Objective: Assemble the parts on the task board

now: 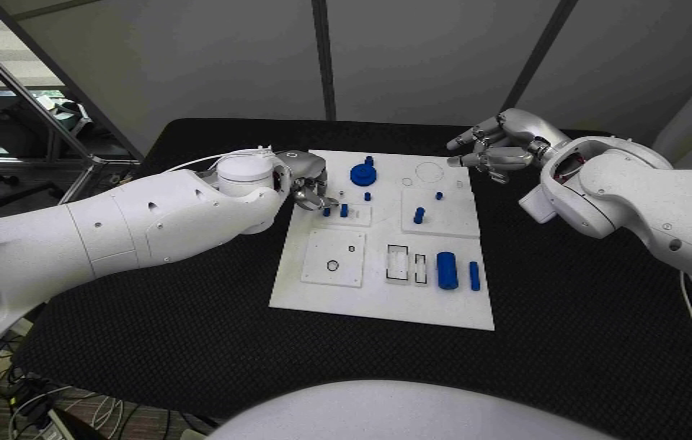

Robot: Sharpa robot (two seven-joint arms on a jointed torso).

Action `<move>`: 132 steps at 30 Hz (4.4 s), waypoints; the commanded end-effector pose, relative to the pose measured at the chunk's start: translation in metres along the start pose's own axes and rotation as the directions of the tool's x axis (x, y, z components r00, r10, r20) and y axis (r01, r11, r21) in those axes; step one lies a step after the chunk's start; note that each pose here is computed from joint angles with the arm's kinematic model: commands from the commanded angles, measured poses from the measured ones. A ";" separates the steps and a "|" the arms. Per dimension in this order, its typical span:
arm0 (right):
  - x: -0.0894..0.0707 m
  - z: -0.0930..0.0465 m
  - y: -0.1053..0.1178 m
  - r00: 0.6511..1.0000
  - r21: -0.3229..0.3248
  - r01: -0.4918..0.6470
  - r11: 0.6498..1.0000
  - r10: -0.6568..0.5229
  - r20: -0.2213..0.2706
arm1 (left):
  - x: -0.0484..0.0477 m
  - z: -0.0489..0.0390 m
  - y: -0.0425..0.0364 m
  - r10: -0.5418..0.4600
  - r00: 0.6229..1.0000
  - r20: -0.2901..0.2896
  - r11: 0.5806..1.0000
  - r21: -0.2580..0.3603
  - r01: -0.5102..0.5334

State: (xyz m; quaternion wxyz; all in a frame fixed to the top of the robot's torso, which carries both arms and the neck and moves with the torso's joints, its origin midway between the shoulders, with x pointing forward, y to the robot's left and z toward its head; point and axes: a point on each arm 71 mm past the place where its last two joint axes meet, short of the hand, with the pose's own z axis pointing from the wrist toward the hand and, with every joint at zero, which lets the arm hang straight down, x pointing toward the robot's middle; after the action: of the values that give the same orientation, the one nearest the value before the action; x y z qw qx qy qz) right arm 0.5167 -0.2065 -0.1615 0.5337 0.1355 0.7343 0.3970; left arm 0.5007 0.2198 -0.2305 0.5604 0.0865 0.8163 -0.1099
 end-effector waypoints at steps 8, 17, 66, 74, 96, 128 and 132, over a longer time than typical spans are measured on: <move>-0.001 0.001 0.002 1.000 -0.014 0.002 1.000 -0.002 0.000 | -0.0173 0.0001 0.0037 -0.131 0.984 0.124 0.991 0.001 0.132; -0.001 0.001 0.002 1.000 -0.014 0.002 1.000 -0.002 0.000 | -0.0189 -0.0001 0.0043 -0.145 0.980 0.134 0.989 0.003 0.146; 0.003 0.005 0.006 1.000 -0.026 0.009 1.000 -0.009 0.005 | -0.0237 0.0482 -0.0614 -0.068 0.997 0.045 0.956 0.289 0.052; 0.003 0.006 0.007 1.000 -0.027 0.009 1.000 -0.009 0.004 | -0.0220 0.0535 -0.0611 -0.056 0.998 0.035 0.962 0.271 0.045; 0.005 0.007 0.009 1.000 -0.033 0.008 0.999 -0.008 0.000 | -0.0187 0.0625 -0.0693 -0.045 0.999 0.000 0.957 0.288 0.043; 0.006 0.008 0.008 1.000 -0.033 0.008 0.999 -0.009 -0.004 | -0.0147 0.0661 -0.0627 -0.034 0.999 -0.038 0.966 0.253 0.043; 0.006 0.008 0.008 1.000 -0.032 0.009 0.999 -0.009 -0.004 | -0.0147 0.0657 -0.0621 -0.034 0.999 -0.038 0.966 0.254 0.043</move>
State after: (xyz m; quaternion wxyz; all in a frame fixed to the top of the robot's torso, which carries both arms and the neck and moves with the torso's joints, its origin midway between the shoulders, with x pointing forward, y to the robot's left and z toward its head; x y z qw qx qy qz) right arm 0.5194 -0.1952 -0.1622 0.5338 0.1269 0.7327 0.4026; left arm 0.5490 0.1408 -0.2327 0.5358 0.1405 0.8007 -0.2279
